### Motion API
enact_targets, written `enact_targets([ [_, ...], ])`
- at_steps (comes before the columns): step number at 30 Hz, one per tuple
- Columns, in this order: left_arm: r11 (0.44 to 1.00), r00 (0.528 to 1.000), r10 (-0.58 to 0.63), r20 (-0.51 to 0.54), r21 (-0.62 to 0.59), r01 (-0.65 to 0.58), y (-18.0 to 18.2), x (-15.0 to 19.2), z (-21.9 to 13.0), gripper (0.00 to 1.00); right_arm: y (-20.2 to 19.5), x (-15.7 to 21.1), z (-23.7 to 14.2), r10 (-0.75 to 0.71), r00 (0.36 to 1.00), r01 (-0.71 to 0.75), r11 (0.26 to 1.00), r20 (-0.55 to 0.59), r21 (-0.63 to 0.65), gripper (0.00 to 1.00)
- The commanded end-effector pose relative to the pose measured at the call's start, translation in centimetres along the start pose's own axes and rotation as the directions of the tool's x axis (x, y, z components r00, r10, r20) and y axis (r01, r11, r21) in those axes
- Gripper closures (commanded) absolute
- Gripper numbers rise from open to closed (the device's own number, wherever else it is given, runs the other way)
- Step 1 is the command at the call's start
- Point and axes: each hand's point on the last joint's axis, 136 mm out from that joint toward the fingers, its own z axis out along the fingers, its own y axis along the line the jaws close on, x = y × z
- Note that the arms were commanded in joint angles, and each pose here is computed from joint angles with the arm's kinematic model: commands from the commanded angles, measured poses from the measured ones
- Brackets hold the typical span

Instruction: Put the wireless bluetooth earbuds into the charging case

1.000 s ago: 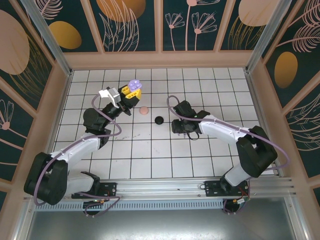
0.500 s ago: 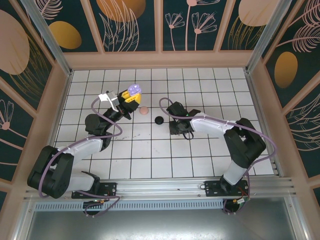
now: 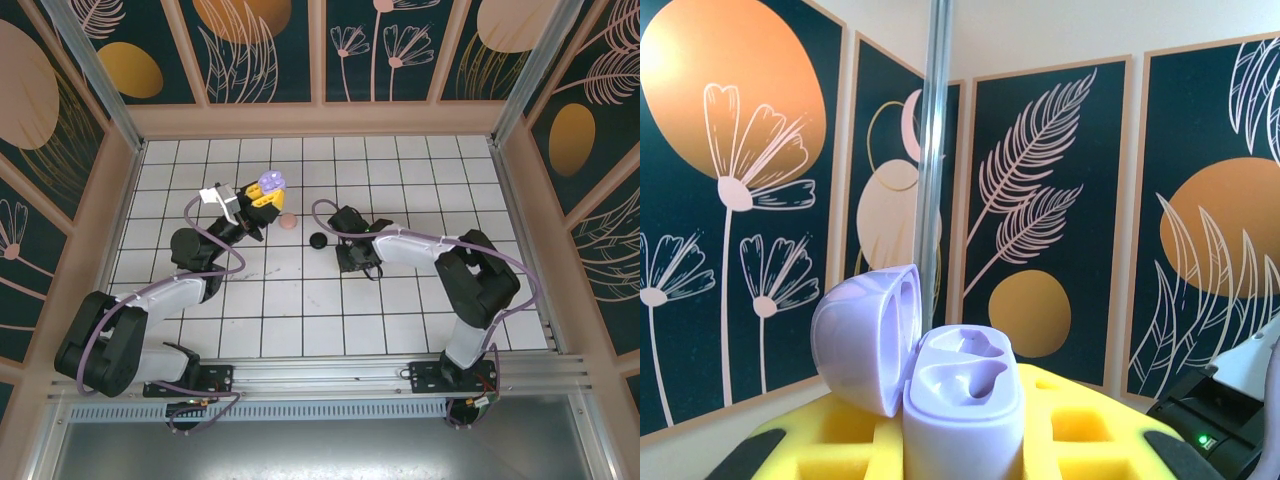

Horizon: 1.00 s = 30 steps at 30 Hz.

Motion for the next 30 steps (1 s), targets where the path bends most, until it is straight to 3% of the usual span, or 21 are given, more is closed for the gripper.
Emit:
enact_targets([
  [1,0.999,1.000,0.007,0.023,0.041,-0.008,-1.1,-1.1,0.2,1.00,0.0,-0.3,0.1,-0.031,1.000,0.031,0.999,-0.004,0.031,0.60],
  [30,0.998,1.000,0.008,0.012,0.066,-0.009,-1.7,-1.0,0.8,1.00,-0.6,0.8,1.3,-0.035,0.999,0.036,0.998,-0.033,0.055,0.69],
])
